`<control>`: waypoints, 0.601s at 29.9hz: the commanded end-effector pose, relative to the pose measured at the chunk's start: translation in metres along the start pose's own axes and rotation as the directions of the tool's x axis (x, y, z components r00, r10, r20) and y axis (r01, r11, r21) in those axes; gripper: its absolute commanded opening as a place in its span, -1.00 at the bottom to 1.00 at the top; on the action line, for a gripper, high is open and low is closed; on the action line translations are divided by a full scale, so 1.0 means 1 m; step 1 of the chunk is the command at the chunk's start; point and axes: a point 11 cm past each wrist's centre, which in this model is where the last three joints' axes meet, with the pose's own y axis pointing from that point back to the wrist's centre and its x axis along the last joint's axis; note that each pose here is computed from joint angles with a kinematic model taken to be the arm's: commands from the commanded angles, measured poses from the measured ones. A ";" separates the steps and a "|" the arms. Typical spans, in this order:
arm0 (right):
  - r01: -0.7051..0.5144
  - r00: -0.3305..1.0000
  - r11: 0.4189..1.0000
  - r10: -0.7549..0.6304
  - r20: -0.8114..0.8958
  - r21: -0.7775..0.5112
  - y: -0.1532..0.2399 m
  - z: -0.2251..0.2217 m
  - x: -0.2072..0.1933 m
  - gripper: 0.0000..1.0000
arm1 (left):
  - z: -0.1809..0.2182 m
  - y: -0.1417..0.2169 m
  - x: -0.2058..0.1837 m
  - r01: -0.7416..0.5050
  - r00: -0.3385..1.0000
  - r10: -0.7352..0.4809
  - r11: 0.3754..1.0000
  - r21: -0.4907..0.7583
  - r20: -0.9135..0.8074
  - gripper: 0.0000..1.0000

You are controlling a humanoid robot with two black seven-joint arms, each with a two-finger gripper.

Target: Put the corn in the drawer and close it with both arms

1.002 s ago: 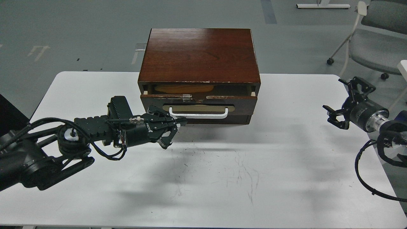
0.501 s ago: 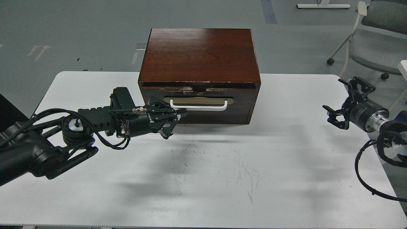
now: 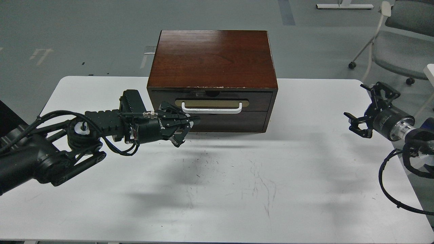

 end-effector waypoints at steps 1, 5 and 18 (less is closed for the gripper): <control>0.005 1.000 1.000 -0.005 0.001 -0.001 0.000 0.001 0.000 1.00 | 0.014 0.027 0.011 -0.049 0.995 0.047 0.998 -0.029 -0.083 -1.00; 0.006 1.000 1.000 -0.006 0.001 -0.001 0.000 0.001 -0.001 1.00 | 0.019 0.059 0.026 -0.095 0.982 0.092 0.995 -0.016 -0.162 -1.00; 0.076 0.997 0.990 -0.076 -0.008 0.119 -0.014 -0.034 -0.028 1.00 | -0.127 0.131 0.103 -0.499 0.265 0.773 0.621 0.604 -0.576 0.64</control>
